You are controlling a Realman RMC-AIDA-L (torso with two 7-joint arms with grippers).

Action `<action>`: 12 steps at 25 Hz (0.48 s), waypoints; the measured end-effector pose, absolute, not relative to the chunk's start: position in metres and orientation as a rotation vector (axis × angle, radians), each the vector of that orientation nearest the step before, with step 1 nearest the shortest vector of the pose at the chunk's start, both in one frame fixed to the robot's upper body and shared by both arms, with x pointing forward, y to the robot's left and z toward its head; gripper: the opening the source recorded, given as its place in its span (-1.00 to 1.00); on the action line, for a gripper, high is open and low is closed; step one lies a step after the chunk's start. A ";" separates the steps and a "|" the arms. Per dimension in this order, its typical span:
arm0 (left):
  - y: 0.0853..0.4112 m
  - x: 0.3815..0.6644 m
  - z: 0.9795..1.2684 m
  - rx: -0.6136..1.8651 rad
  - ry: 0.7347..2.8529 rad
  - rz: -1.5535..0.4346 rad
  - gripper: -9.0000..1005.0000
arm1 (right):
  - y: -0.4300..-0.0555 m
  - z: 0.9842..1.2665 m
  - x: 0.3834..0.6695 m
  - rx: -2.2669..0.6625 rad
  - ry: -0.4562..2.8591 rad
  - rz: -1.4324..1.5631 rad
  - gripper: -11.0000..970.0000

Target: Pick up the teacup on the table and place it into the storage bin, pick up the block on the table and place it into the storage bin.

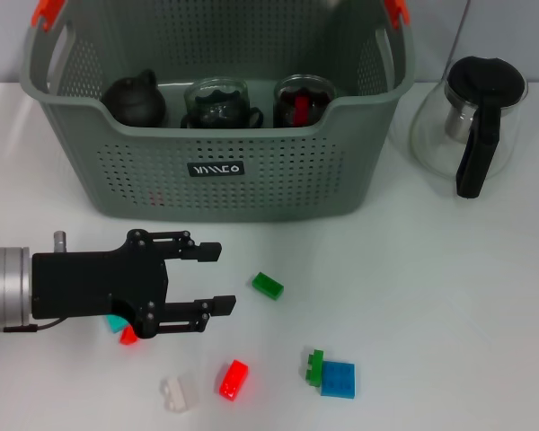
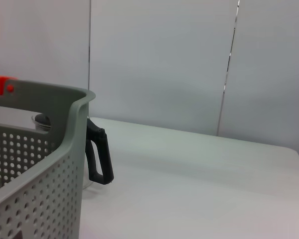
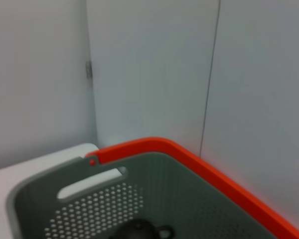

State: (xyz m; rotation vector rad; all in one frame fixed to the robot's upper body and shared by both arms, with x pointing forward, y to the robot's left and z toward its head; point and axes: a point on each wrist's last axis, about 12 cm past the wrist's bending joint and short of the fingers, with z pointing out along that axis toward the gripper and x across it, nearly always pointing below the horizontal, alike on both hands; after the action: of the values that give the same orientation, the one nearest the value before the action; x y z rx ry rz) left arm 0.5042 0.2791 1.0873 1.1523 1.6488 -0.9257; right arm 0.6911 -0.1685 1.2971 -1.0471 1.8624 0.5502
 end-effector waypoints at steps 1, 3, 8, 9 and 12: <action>0.279 0.504 1.087 1.152 1.649 -0.926 0.35 | -0.167 1.296 0.691 -1.049 1.863 0.541 -0.67; 0.279 0.504 1.087 1.151 1.650 -0.925 0.35 | -0.167 1.296 0.692 -1.049 1.859 0.530 -0.66; 0.279 0.504 1.087 1.149 1.652 -0.925 0.35 | -0.171 1.301 0.684 -1.063 1.805 0.569 -0.32; 0.280 0.504 1.087 1.148 1.652 -0.926 0.35 | -0.172 1.302 0.678 -1.085 1.782 0.603 -0.23; 0.280 0.504 1.087 1.147 1.652 -0.928 0.35 | -0.181 1.301 0.651 -1.199 1.672 0.780 0.29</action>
State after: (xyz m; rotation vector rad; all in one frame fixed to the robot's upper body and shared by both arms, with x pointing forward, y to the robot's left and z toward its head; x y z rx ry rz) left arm 0.5035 0.2797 1.0869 1.1466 1.6521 -0.9279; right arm 0.6508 -0.1805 1.3013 -1.1995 1.6718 0.7804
